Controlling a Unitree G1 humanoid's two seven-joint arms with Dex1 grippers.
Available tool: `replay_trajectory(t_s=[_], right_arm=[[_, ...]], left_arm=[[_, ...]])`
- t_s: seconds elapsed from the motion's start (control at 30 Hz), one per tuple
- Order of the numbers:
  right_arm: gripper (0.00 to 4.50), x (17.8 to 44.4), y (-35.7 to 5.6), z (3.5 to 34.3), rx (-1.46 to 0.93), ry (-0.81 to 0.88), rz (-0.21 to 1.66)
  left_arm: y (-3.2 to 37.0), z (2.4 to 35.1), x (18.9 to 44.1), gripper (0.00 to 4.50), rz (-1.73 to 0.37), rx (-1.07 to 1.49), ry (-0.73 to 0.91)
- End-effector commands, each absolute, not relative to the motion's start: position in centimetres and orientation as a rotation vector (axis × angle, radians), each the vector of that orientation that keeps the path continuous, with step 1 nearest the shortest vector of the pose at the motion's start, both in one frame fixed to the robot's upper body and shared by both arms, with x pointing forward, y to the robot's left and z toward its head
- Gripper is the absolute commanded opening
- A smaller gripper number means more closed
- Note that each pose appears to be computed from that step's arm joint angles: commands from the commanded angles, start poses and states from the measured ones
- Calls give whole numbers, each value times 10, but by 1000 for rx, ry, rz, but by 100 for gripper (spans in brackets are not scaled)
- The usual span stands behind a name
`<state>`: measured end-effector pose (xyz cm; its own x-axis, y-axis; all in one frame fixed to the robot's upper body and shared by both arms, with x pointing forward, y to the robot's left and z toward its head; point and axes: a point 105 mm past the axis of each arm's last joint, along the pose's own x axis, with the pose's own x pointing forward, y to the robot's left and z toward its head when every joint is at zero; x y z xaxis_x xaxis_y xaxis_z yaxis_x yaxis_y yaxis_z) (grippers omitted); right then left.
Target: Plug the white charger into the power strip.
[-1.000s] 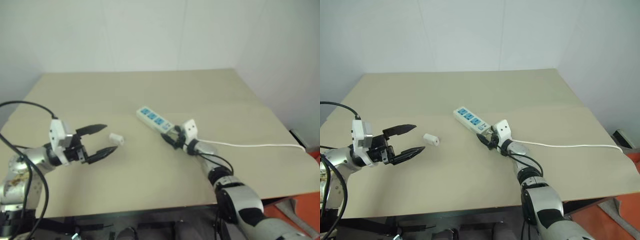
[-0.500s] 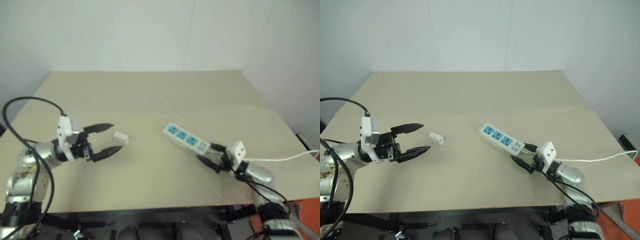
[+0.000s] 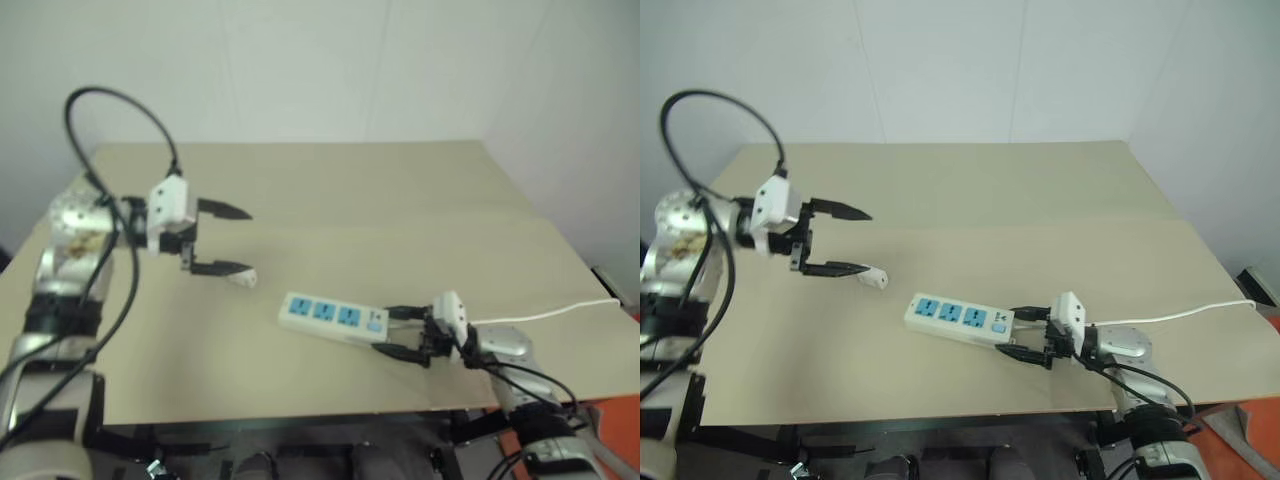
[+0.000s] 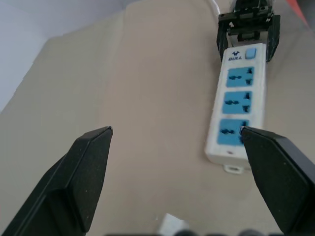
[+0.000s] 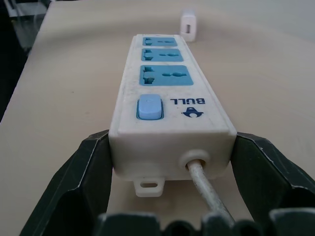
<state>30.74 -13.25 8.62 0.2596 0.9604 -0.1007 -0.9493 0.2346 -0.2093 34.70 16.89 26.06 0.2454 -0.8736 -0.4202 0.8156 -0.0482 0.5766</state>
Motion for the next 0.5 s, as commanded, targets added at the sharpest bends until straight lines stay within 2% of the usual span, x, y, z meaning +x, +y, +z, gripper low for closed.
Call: replay_trajectory(t_s=[0.03,0.1,0.33,0.5], right_arm=[[342,307,-123,87,-283,-80,1372],[342,309,-118,84,-289,-79,1380],[342,314,-109,73,-290,-37,1392],[342,312,-104,67,-302,-19,1409]], left_arm=[[163,263,350,450,-1440,983,10],[156,265,349,450,-1484,1052,43],[164,247,367,450,-1500,1427,397],[161,236,381,450,-1468,1513,568]])
